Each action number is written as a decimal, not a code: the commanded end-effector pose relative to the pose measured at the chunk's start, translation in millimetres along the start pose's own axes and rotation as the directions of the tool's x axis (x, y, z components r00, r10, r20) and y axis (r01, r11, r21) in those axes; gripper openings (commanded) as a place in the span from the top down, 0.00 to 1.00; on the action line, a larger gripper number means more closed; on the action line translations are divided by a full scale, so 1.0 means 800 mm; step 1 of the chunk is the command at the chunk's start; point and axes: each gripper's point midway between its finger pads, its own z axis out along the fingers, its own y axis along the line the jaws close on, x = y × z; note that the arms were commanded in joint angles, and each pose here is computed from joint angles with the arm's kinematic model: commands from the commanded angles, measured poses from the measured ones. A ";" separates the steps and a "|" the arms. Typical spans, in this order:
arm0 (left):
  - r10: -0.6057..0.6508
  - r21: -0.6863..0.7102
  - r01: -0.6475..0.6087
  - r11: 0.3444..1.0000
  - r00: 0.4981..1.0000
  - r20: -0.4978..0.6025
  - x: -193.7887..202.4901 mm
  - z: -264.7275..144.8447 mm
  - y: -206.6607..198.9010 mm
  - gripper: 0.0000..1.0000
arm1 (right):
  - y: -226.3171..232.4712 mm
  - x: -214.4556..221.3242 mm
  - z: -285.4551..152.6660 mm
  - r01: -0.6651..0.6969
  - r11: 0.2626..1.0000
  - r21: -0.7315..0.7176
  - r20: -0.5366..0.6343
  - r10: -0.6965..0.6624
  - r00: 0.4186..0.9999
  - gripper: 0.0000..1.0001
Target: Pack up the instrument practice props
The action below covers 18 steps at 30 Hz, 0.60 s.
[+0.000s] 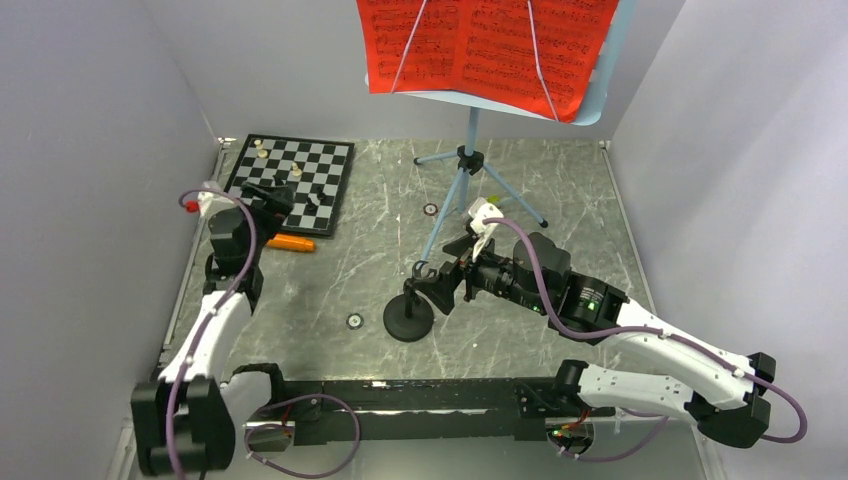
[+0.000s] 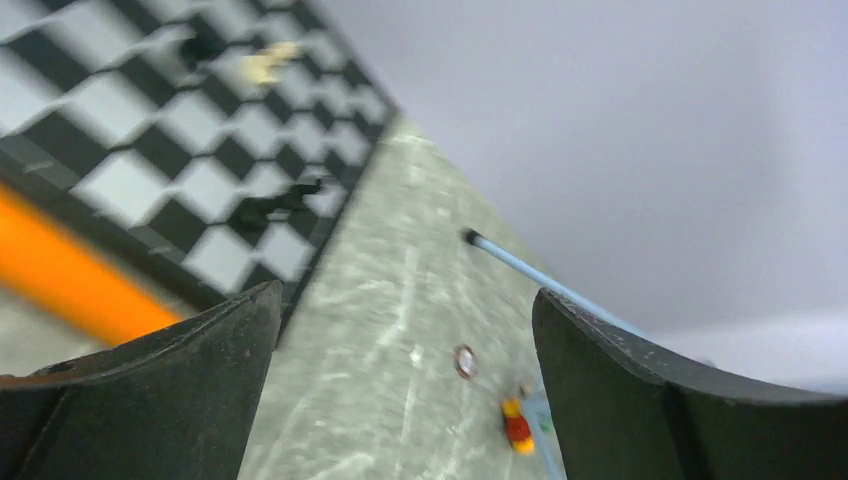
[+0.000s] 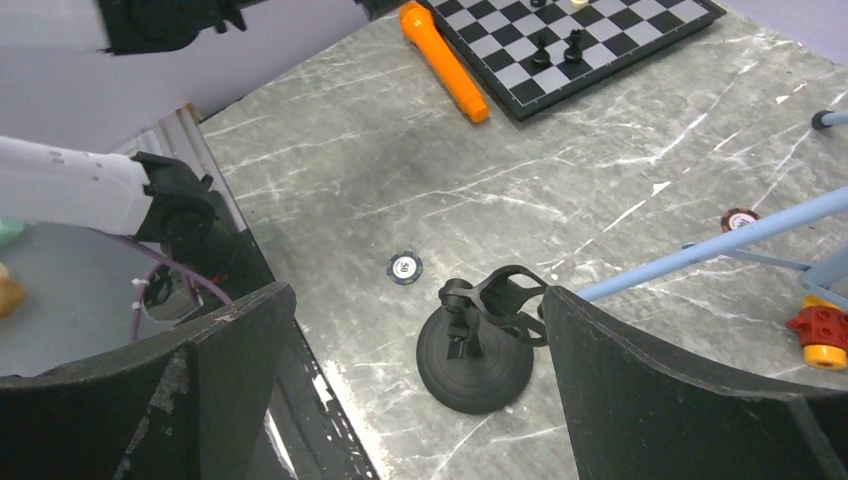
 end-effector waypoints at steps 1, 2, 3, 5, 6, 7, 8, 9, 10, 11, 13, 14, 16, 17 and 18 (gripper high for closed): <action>0.308 0.363 -0.317 0.876 0.948 0.084 0.033 -0.056 -0.119 0.01 | -0.010 -0.017 -0.002 -0.015 0.999 0.049 0.066 0.012 0.998 0.00; 0.371 0.410 -0.373 0.832 0.924 0.090 0.055 -0.070 -0.130 0.01 | -0.013 -0.013 -0.002 -0.019 0.998 0.061 0.067 0.015 0.998 0.00; 0.413 0.458 -0.405 0.791 0.907 0.088 0.076 -0.087 -0.140 0.01 | -0.016 -0.011 -0.003 -0.024 0.997 0.072 0.069 0.019 0.997 0.00; 0.463 0.539 -0.433 0.723 0.882 0.088 0.112 -0.114 -0.143 0.03 | -0.022 -0.003 -0.003 -0.040 0.995 0.093 0.062 0.035 0.997 0.00; 0.473 0.570 -0.439 0.695 0.876 0.097 0.123 -0.125 -0.142 0.06 | -0.026 0.001 -0.002 -0.049 0.993 0.109 0.055 0.044 0.998 0.00; 0.493 0.592 -0.455 0.666 0.863 0.109 0.133 -0.136 -0.139 0.10 | -0.032 0.009 -0.002 -0.058 0.990 0.131 0.045 0.052 0.998 0.00; 0.512 0.585 -0.473 0.659 0.852 0.111 0.138 -0.140 -0.133 0.14 | -0.036 0.015 -0.002 -0.065 0.987 0.146 0.039 0.060 0.997 0.00; 0.550 0.568 -0.495 0.658 0.830 0.087 0.148 -0.145 -0.122 0.16 | -0.041 0.021 -0.003 -0.074 0.984 0.162 0.037 0.069 0.997 0.00; 0.583 0.559 -0.519 0.647 0.809 0.077 0.154 -0.150 -0.115 0.17 | -0.045 0.027 -0.004 -0.081 0.981 0.174 0.036 0.076 0.997 0.00; 0.608 0.558 -0.535 0.634 0.791 0.068 0.159 -0.157 -0.111 0.18 | -0.048 0.032 -0.004 -0.088 0.979 0.185 0.035 0.083 0.996 0.00; 0.636 0.565 -0.546 0.619 0.770 0.048 0.171 -0.173 -0.100 0.18 | -0.053 0.040 -0.006 -0.101 0.974 0.201 0.034 0.096 0.995 0.00; 0.645 0.571 -0.547 0.612 0.763 0.039 0.177 -0.181 -0.094 0.17 | -0.055 0.043 -0.006 -0.106 0.972 0.208 0.032 0.102 0.994 0.00; 0.657 0.582 -0.549 0.600 0.753 0.034 0.184 -0.198 -0.081 0.16 | -0.058 0.046 -0.008 -0.115 0.969 0.220 0.036 0.110 0.993 0.00; 0.658 0.579 -0.547 0.604 0.752 0.024 0.189 -0.204 -0.071 0.15 | -0.059 0.046 -0.009 -0.119 0.967 0.224 0.039 0.113 0.993 0.00; 0.658 0.589 -0.540 0.601 0.752 0.018 0.196 -0.211 -0.064 0.15 | -0.059 0.046 -0.009 -0.121 0.967 0.225 0.040 0.115 0.993 0.00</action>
